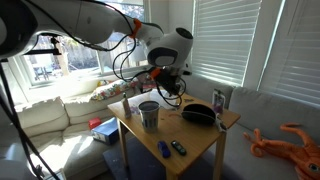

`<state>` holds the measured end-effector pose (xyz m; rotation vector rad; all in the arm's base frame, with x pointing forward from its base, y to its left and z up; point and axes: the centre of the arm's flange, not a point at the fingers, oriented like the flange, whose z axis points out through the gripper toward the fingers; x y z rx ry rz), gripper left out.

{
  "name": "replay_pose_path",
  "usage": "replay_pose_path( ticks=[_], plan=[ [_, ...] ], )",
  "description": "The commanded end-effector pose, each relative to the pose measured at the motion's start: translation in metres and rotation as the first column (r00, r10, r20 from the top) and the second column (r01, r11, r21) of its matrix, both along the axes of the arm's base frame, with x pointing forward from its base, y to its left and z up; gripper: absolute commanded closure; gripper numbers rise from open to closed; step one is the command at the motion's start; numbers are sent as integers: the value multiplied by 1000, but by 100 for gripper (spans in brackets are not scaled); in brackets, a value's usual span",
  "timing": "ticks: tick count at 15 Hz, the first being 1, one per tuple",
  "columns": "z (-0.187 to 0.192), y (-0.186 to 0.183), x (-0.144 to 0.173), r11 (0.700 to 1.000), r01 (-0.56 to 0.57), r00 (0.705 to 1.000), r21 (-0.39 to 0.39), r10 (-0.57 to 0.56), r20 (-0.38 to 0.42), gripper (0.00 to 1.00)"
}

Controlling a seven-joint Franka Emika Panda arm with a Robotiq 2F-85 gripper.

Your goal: Place the silver and clear containers upright then put the silver spoon in the clear container.

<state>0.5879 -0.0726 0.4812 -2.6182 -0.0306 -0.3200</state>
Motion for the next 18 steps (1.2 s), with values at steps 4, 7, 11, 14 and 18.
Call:
replay_pose_path(
  ticks=[4, 7, 11, 14, 18],
  plan=[
    [-11, -6, 38, 994, -22, 999, 110, 24, -24, 31],
    [-15, -8, 45, 991, -23, 999, 135, 29, -43, 45],
    [-20, -10, 50, 985, -35, 996, 167, 48, -76, 73],
    [-17, -7, 48, 984, -57, 993, 171, 74, -91, 94],
    [2, 2, 43, 980, -93, 989, 174, 110, -95, 99]
  ],
)
